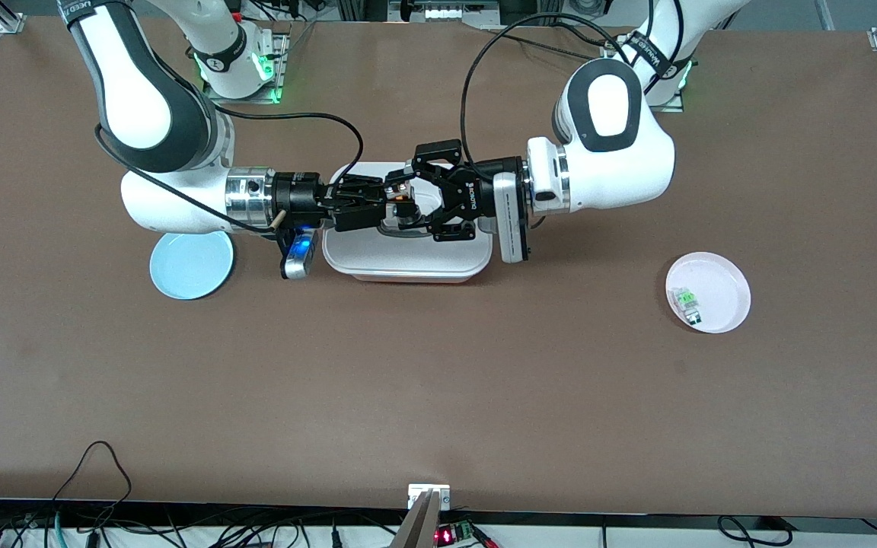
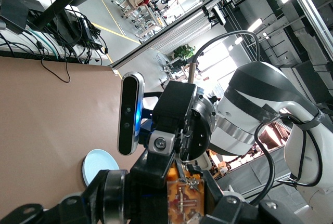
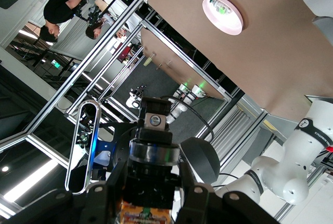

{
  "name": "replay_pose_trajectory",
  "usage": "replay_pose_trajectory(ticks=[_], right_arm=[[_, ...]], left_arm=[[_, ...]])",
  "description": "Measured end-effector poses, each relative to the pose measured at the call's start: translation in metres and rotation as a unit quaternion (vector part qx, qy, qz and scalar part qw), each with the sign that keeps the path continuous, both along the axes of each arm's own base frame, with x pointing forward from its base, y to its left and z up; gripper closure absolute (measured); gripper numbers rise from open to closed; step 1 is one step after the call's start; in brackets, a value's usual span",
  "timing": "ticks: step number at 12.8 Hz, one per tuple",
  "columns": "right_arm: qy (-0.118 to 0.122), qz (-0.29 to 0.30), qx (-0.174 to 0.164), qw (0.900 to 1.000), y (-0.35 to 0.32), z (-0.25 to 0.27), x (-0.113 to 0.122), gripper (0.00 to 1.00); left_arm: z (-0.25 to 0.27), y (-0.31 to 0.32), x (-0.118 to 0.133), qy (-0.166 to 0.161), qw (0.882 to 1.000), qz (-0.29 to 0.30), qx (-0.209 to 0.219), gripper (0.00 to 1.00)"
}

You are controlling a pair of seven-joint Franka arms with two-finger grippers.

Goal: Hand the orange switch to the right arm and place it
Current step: 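Grasp the switch with the right gripper from the left gripper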

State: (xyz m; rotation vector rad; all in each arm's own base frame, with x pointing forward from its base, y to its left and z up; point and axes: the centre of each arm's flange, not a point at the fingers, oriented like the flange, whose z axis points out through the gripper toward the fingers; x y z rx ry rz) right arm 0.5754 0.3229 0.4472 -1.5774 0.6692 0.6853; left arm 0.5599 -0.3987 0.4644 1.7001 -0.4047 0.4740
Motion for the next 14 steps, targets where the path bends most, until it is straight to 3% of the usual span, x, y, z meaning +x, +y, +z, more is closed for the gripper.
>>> replay_pose_trajectory(ticks=[2, 5, 11, 14], right_arm=[[-0.002, 0.0, 0.0, 1.0, 0.0, 0.001, 0.0, 0.56], [-0.014, -0.003, 0.004, 1.0, -0.002, 0.009, 0.005, 0.56], [-0.052, -0.003, 0.002, 0.999, -0.009, 0.013, 0.009, 0.56], [-0.092, 0.017, -0.045, 0.995, -0.023, 0.015, 0.012, 0.56]], left_arm=[[0.001, 0.0, 0.0, -0.002, 1.0, 0.0, 0.0, 0.26], [0.002, -0.003, -0.003, -0.002, 1.0, -0.003, -0.002, 0.0], [0.005, 0.008, 0.005, 0.004, 1.0, -0.004, -0.011, 0.0], [0.016, 0.039, 0.02, 0.024, 0.999, -0.019, -0.04, 0.0]])
